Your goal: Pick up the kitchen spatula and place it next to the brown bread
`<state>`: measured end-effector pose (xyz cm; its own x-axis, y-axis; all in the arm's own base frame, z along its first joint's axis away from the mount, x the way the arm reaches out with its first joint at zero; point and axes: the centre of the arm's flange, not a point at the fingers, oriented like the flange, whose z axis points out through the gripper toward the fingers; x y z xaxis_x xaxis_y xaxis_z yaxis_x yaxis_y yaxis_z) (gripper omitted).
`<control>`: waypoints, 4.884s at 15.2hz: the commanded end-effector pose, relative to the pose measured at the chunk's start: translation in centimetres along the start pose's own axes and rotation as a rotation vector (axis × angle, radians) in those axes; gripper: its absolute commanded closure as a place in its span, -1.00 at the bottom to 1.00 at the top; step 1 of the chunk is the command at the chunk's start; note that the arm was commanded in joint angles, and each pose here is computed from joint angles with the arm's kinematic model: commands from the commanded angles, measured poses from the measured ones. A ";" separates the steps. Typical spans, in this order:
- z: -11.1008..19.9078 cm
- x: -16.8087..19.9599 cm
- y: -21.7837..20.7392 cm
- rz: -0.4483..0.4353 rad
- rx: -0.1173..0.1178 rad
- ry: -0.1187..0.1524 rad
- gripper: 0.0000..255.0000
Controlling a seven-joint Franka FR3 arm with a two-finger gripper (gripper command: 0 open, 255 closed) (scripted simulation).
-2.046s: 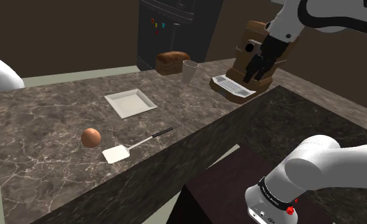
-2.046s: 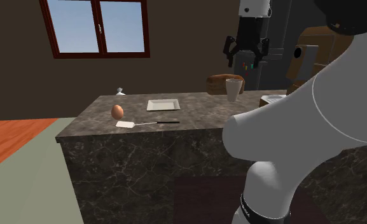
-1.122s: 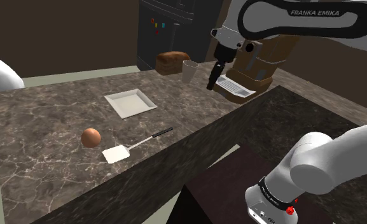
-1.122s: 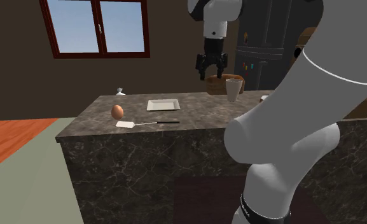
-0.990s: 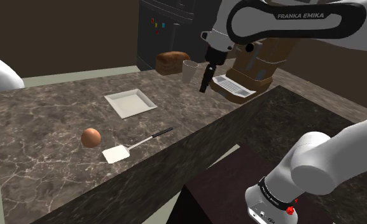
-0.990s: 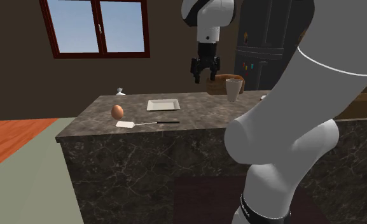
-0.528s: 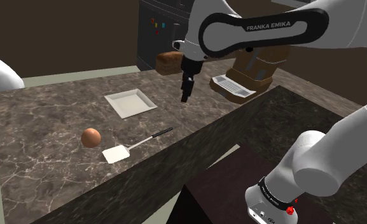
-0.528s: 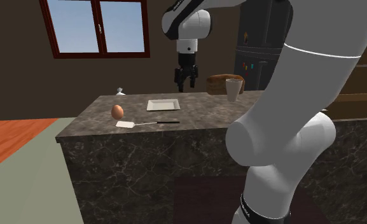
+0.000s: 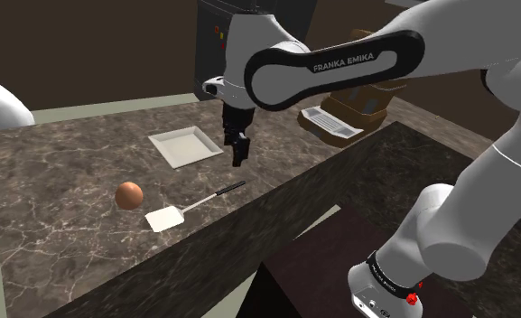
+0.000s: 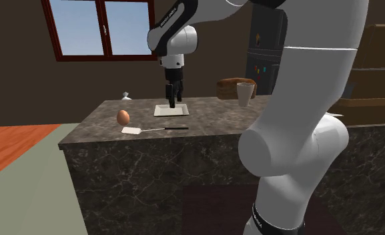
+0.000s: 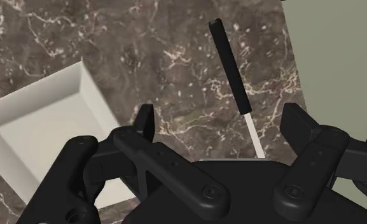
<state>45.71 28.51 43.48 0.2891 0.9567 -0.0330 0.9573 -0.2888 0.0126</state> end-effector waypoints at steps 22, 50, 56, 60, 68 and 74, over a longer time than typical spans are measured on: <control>9.3 8.3 -6.3 -0.374 -0.007 -0.031 -1.00; 0.3 8.0 -6.2 -0.374 -0.007 -0.031 1.00; -2.9 7.9 -6.1 -0.374 -0.007 -0.031 1.00; -5.0 7.8 -6.1 -0.374 -0.007 -0.031 1.00; -9.2 7.7 -6.1 -0.374 -0.007 -0.031 1.00; -12.1 7.6 -6.0 -0.374 -0.007 -0.031 1.00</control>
<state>42.12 37.92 54.81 -0.0808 0.9945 -0.0662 0.9967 0.0810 0.0009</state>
